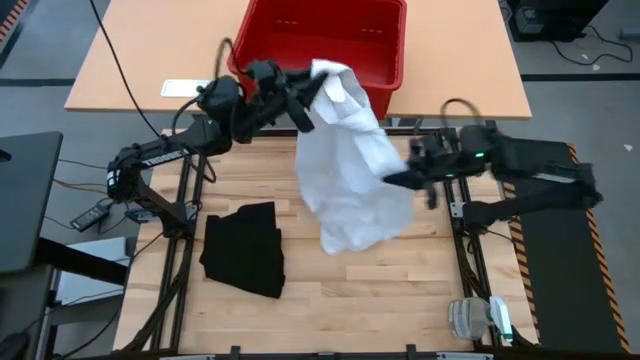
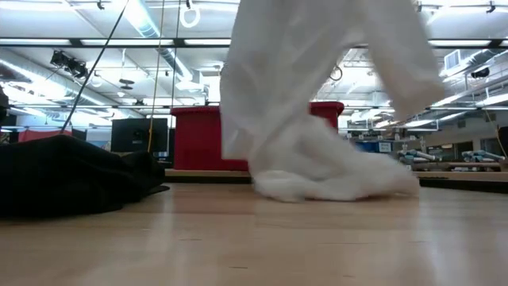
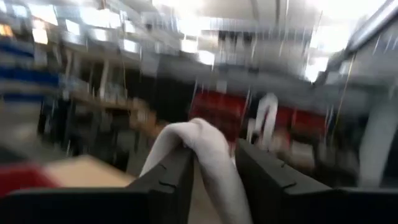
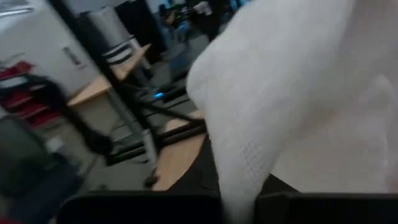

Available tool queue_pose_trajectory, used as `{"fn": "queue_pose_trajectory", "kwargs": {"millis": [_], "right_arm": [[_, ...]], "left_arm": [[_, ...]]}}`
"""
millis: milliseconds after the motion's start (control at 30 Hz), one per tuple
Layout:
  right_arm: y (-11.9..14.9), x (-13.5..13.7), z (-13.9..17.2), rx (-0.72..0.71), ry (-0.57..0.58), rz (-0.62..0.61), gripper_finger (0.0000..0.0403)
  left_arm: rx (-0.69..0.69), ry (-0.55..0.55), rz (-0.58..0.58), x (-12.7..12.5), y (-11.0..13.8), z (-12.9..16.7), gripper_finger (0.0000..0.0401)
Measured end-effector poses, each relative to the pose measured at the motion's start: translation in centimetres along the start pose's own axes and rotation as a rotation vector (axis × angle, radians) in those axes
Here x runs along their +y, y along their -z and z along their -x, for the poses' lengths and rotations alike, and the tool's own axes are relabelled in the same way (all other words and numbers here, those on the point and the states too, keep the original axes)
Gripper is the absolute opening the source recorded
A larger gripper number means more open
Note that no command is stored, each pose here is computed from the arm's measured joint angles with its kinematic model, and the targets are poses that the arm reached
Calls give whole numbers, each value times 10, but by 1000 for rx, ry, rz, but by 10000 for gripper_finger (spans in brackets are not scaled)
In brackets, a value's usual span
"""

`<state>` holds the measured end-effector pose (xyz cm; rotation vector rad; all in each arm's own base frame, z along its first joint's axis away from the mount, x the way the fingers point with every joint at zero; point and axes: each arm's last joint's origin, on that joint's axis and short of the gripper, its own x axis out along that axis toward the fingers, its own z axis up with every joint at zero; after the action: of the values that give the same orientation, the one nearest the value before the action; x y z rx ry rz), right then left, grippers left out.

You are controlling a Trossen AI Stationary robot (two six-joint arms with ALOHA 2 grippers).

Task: Fold laundry
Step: Fold the white shirt

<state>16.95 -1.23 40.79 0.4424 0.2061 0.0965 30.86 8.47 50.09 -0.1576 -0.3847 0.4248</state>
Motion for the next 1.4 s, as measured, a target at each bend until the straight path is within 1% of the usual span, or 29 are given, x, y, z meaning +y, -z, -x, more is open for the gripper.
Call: {"fn": "queue_pose_trajectory", "kwargs": {"millis": [100,233,367,467,600,700,800,867,933,1000,1100,1167,1233,1300,1333,1400], "right_arm": [[5,3,29,37,-44,-38,8],[19,5,52,133,-46,-79,7],[35,1,58,258,17,-125,7],[49,-6,53,357,65,-134,7],[74,-18,46,518,131,-157,7],[93,-25,45,637,188,-187,7],[106,-30,46,720,238,-234,7],[112,-32,45,741,256,-253,7],[113,-33,44,744,258,-251,7],[113,-34,42,721,284,-230,7],[116,-39,37,665,361,-187,14],[121,-43,33,668,395,-209,21],[127,-46,31,672,419,-263,22],[134,-49,30,684,451,-329,19],[138,-50,29,686,468,-362,16],[144,-53,27,679,506,-422,13]], "left_arm": [[193,-8,-26,-5,19,4,143],[514,-20,-40,-12,51,17,156],[812,-80,5,-20,94,30,157],[926,-95,22,-30,121,36,157],[997,-83,34,-43,143,45,157],[1036,-89,42,-48,152,50,157],[1019,-72,46,-52,151,50,157],[1010,-60,37,-53,151,49,157],[994,-66,37,-48,149,46,157],[983,-70,-10,-38,147,42,157],[972,-76,-129,-14,143,34,157],[970,-96,-173,7,140,28,157],[989,-95,-191,30,142,20,157],[1031,-51,-210,51,151,13,157],[1053,-17,-238,60,158,9,157],[1090,77,-331,73,176,1,157]]}}
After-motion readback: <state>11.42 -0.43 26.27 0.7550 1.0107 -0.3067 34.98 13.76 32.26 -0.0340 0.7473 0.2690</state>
